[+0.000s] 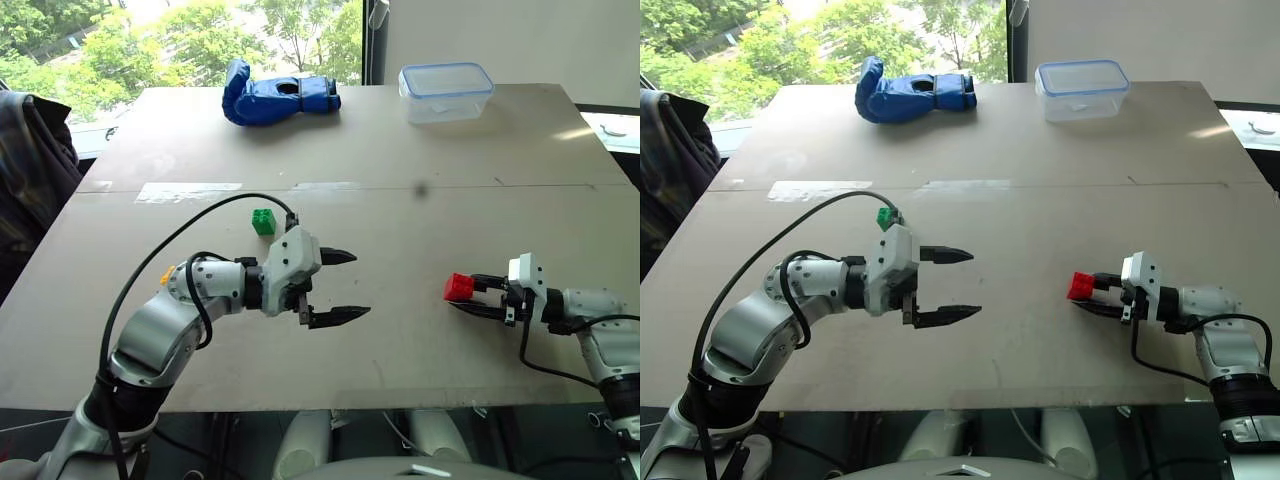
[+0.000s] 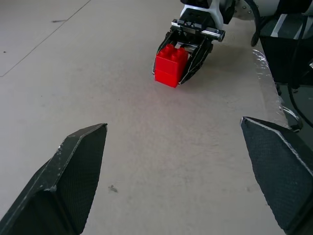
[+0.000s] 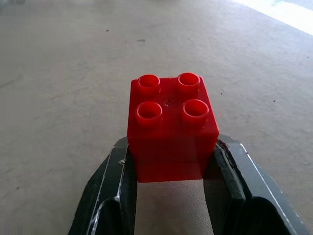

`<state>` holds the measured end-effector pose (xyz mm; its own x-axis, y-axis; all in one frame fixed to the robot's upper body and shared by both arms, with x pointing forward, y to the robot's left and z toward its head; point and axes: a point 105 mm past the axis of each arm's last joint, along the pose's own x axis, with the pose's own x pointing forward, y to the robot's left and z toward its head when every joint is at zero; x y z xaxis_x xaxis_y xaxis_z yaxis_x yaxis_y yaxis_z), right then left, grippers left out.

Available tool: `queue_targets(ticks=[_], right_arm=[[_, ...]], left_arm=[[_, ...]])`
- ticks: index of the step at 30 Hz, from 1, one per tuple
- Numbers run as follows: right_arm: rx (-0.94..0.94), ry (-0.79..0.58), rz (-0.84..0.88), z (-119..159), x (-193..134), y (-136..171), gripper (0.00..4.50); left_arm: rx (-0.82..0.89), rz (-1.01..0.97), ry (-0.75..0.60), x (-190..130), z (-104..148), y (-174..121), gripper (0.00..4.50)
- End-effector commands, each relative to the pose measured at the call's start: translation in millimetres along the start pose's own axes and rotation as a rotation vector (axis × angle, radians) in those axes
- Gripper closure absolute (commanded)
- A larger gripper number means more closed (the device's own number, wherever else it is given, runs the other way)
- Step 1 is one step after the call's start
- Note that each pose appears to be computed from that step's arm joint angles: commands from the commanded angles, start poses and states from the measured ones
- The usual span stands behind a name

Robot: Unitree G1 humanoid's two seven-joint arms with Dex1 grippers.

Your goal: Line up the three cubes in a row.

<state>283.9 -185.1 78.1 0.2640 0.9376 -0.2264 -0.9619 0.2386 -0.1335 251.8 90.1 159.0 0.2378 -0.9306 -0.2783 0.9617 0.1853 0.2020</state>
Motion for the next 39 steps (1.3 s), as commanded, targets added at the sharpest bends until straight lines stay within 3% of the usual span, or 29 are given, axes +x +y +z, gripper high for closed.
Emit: queue_targets(ticks=[1, 18, 27, 28, 29, 33, 39], right_arm=[[-0.002, 0.0, 0.14, -1.1, 4.3, -0.6, 2.92], [-0.129, 0.179, 0.24, -11.9, 7.3, -22.9, 2.92], [-0.064, 0.184, 0.219, -12.3, 2.1, -28.3, 2.92], [-0.062, 0.185, 0.219, -12.2, 1.6, -28.5, 2.1], [-0.061, 0.181, 0.216, -11.6, 1.6, -28.9, 1.85], [-0.107, 0.162, 0.2, -8.2, 2.0, -31.2, 0.06], [-0.114, 0.167, 0.19, -6.4, 0.2, -33.8, 0.02]], left_arm=[[0.057, -0.003, -0.01, -0.6, 10.0, 2.1, 0.0], [0.059, 0.023, -0.006, -1.6, 6.8, -6.1, 0.0], [0.054, 0.025, -0.008, -1.3, 5.9, -8.1, 0.0], [0.054, 0.025, -0.008, -1.2, 5.6, -8.3, 0.0], [0.054, 0.024, -0.008, -1.1, 5.5, -8.5, 0.0], [0.052, 0.021, -0.009, -0.3, 5.2, -9.1, 0.0], [0.049, 0.023, -0.007, -0.8, 3.4, -8.9, 0.0]])
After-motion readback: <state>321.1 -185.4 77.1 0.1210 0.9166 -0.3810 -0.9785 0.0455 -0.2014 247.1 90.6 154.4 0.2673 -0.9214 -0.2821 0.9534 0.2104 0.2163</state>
